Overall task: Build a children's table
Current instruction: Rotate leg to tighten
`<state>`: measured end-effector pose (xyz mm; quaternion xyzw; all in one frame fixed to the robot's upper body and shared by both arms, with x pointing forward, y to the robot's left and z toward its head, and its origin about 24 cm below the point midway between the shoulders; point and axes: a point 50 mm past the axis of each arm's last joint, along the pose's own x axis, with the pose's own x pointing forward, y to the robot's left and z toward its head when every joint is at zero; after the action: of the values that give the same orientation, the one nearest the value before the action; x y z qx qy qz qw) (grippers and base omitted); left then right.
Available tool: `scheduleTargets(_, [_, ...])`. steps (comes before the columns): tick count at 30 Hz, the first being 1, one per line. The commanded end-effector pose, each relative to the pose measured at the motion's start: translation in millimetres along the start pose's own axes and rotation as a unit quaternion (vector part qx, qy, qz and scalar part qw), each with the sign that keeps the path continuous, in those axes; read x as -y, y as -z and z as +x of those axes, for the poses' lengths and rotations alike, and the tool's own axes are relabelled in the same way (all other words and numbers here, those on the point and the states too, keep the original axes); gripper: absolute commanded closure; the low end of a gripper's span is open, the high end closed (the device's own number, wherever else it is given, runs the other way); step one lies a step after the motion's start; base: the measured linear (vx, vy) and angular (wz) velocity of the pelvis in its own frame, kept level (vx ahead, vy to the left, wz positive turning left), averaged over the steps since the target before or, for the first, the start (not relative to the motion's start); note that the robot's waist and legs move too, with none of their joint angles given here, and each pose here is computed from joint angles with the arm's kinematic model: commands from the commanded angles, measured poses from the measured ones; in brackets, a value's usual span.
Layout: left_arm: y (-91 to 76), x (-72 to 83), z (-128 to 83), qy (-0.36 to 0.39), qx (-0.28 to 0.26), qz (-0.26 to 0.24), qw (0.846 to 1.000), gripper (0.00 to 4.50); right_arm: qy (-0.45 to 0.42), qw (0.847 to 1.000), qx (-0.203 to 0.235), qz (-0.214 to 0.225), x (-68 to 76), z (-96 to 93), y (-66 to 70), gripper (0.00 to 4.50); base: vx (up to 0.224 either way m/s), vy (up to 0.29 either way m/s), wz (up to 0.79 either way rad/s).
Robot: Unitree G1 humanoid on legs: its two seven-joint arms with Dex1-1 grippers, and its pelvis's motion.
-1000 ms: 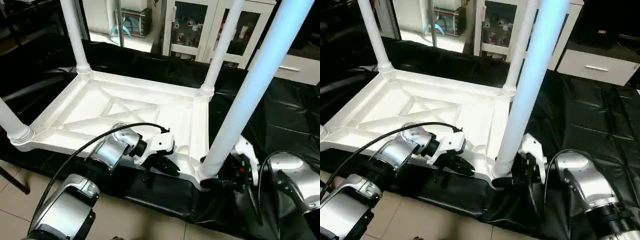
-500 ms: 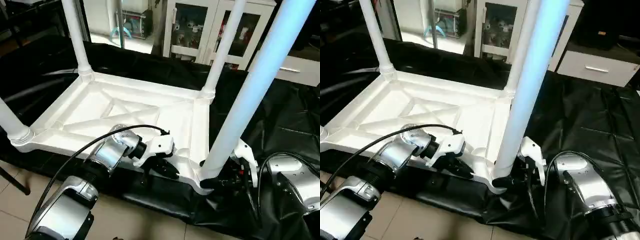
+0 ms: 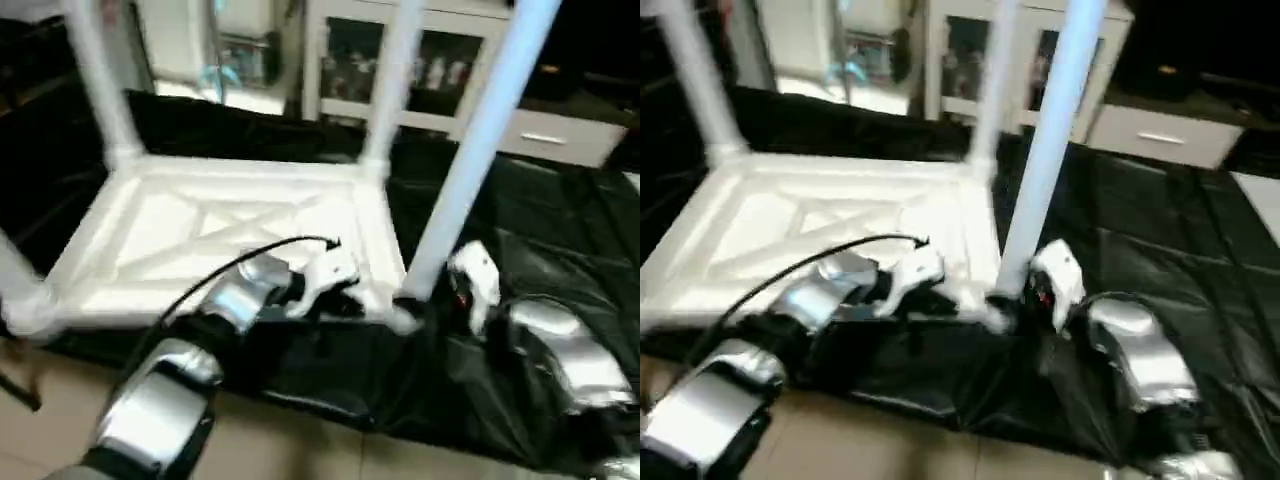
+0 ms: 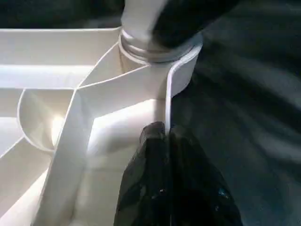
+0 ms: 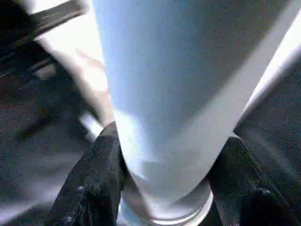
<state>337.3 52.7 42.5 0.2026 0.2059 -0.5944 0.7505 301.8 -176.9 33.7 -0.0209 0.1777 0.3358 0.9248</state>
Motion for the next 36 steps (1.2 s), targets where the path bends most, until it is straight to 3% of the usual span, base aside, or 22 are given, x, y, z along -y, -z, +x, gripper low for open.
scheduleTargets(1, [-25.3, 0.5, 18.7, -0.048, 0.038, -0.012, 0.998, 4.5, 0.064, 0.995, -0.062, 0.041, -10.1, 18.4, 28.0, 2.42, 0.0, 0.0, 0.0])
scheduleTargets(4, [-33.2, -5.1, 27.2, -0.119, 0.042, -0.04, 0.991, 4.5, 0.19, 0.978, -0.052, 0.068, -9.5, 36.9, 27.6, 2.43, -0.01, 0.016, -0.06])
scheduleTargets(6, [-35.2, -6.9, 28.5, -0.14, 0.041, -0.038, 0.988, 4.5, 0.21, 0.973, -0.048, 0.077, -13.0, 44.7, 26.2, 2.43, 0.0, 0.0, 0.0])
scheduleTargets(8, [-37.7, -9.2, 29.0, -0.163, 0.045, -0.037, 0.985, 4.5, 0.208, 0.974, -0.046, 0.08, -18.0, 52.1, 24.2, 2.44, 0.0, 0.0, 0.0])
scheduleTargets(11, [-36.6, -11.8, 26.5, -0.165, 0.037, -0.022, 0.985, 4.5, 0.204, 0.977, -0.012, 0.067, -20.8, 62.0, 9.5, 2.45, 0.0, 0.0, 0.0])
scheduleTargets(18, [-29.9, -14.8, 23.4, -0.174, 0.025, -0.02, 0.984, 4.5, 0.165, 0.984, 0.045, 0.04, -21.1, 63.2, -7.9, 2.46, 0.0, 0.0, 0.0])
scheduleTargets(20, [-27.7, -14.8, 22.7, -0.173, 0.023, -0.018, 0.985, 4.5, 0.138, 0.987, 0.069, 0.041, -20.7, 59.5, -13.8, 2.46, 0.0, 0.0, 0.0])
scheduleTargets(22, [-25.5, -14.7, 21.5, -0.167, 0.022, -0.012, 0.986, 4.5, 0.107, 0.989, 0.094, 0.042, -20.4, 53.0, -21.0, 1.78, 0.0, 0.0, 0.0])
scheduleTargets(24, [-23.7, -14.4, 20.7, -0.162, 0.021, -0.007, 0.987, 4.5, 0.099, 0.989, 0.106, 0.039, -17.7, 46.8, -24.8, 1.76, 0.0, 0.0, 0.0])
scheduleTargets(27, [-21.8, -13.5, 20.1, -0.152, 0.02, 0.0, 0.988, 4.5, 0.098, 0.988, 0.117, 0.033, -13.4, 37.9, -28.4, 1.37, 0.0, 0.0, 0.0])
scheduleTargets(29, [-20.2, -12.0, 19.5, -0.138, 0.022, 0.011, 0.99, 4.5, 0.104, 0.986, 0.127, 0.02, -6.9, 21.5, -31.0, 1.27, 0.0, 0.0, 0.0])
scheduleTargets(34, [-25.4, -8.3, 21.3, -0.116, 0.042, 0.039, 0.992, 4.5, 0.131, 0.985, 0.115, -0.016, 0.4, -5.4, -28.3, 0.83, 0.0, 0.0, 0.0])
scheduleTargets(36, [-34.9, -3.1, 24.7, -0.096, 0.07, 0.076, 0.99, 4.5, 0.133, 0.985, 0.103, -0.026, 1.0, -24.4, -22.1, 0.83, 0.0, 0.0, 0.0])
